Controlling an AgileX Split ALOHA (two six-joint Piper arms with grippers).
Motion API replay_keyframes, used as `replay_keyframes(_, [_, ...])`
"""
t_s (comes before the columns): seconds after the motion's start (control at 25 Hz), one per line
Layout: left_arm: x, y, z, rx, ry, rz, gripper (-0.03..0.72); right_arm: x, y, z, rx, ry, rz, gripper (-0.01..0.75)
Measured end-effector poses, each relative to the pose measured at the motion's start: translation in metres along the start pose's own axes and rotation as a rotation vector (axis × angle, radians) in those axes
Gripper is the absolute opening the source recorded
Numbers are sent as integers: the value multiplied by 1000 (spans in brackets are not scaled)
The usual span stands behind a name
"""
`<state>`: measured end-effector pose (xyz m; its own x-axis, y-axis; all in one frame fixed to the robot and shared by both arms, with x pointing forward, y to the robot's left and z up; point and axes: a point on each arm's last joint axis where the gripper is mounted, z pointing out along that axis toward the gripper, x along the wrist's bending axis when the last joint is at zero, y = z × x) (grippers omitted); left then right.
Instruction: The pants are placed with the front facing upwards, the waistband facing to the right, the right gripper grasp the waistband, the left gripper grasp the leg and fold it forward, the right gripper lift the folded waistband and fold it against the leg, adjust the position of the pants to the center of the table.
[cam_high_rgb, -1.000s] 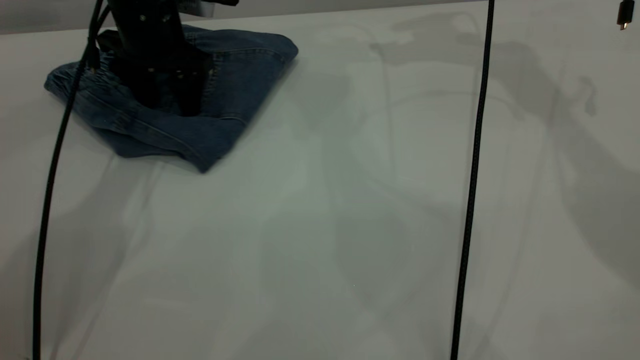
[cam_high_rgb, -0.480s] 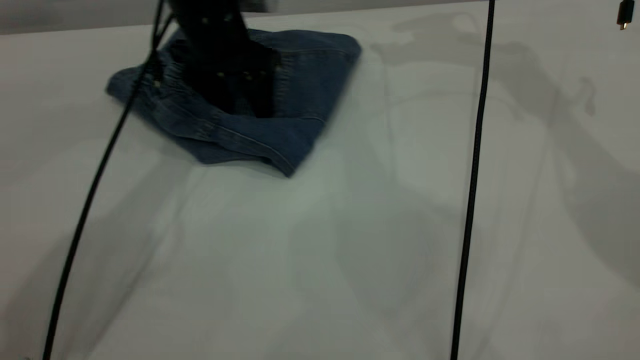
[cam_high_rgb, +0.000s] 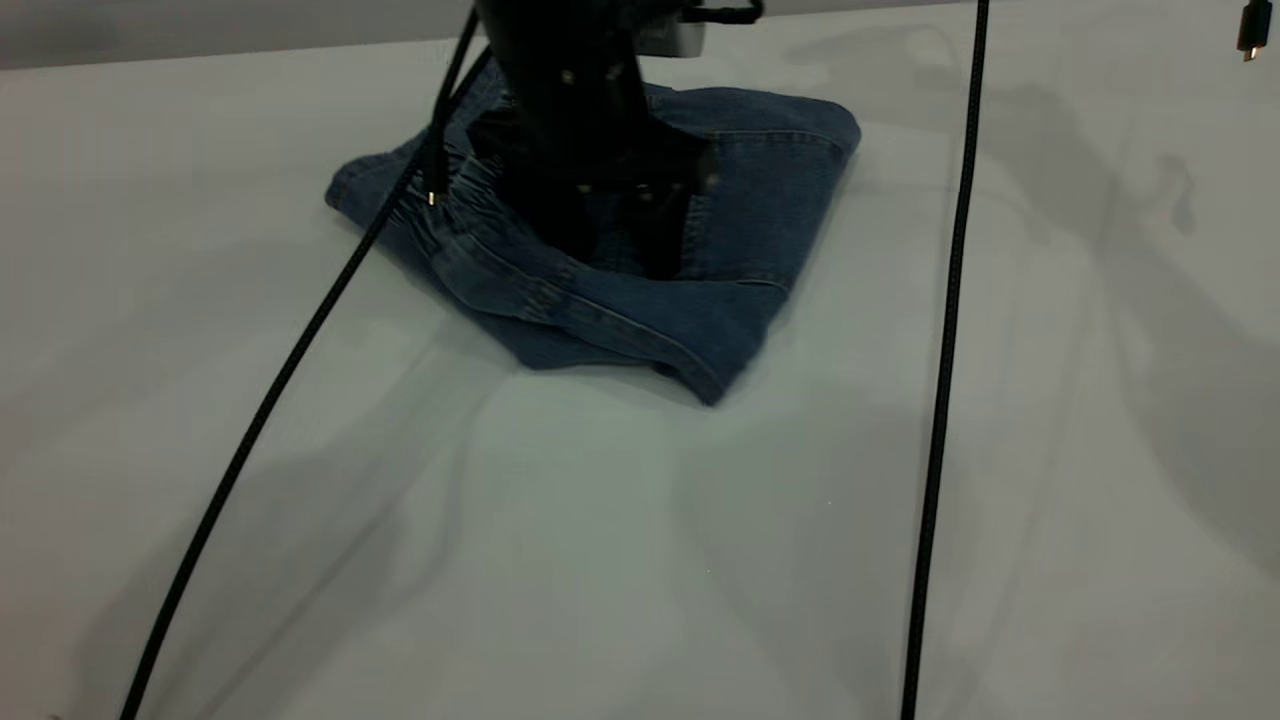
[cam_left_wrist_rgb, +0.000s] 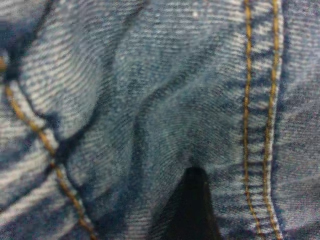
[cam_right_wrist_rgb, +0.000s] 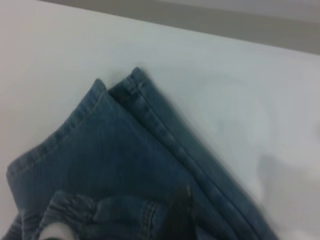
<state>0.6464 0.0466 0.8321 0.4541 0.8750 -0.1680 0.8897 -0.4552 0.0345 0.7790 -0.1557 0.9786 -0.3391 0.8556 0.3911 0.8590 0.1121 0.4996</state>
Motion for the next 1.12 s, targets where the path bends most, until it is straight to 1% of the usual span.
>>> replay_keyframes(0.28, [-11,2,1,-11,-95,-320,539,0,0,0,0,0,-10,591])
replay_keyframes(0.48, [-10,4,1,-21,-97,-497,539,0,0,0,0,0,-17,591])
replay_keyframes(0.64, [-10,5,1,-27,-97,-600,539,0,0,0,1,0,-21,591])
replay_keyframes(0.8, [-10,5,0,-19,-94,-595,539,0,0,0,1,0,-25,591])
replay_keyframes(1.0, [-13,10,-13,3,-95,-495,539,0,0,0,1,0,-27,591])
replay_keyframes(1.12, [-17,16,-29,14,-95,-395,539,0,0,0,1,0,-30,591])
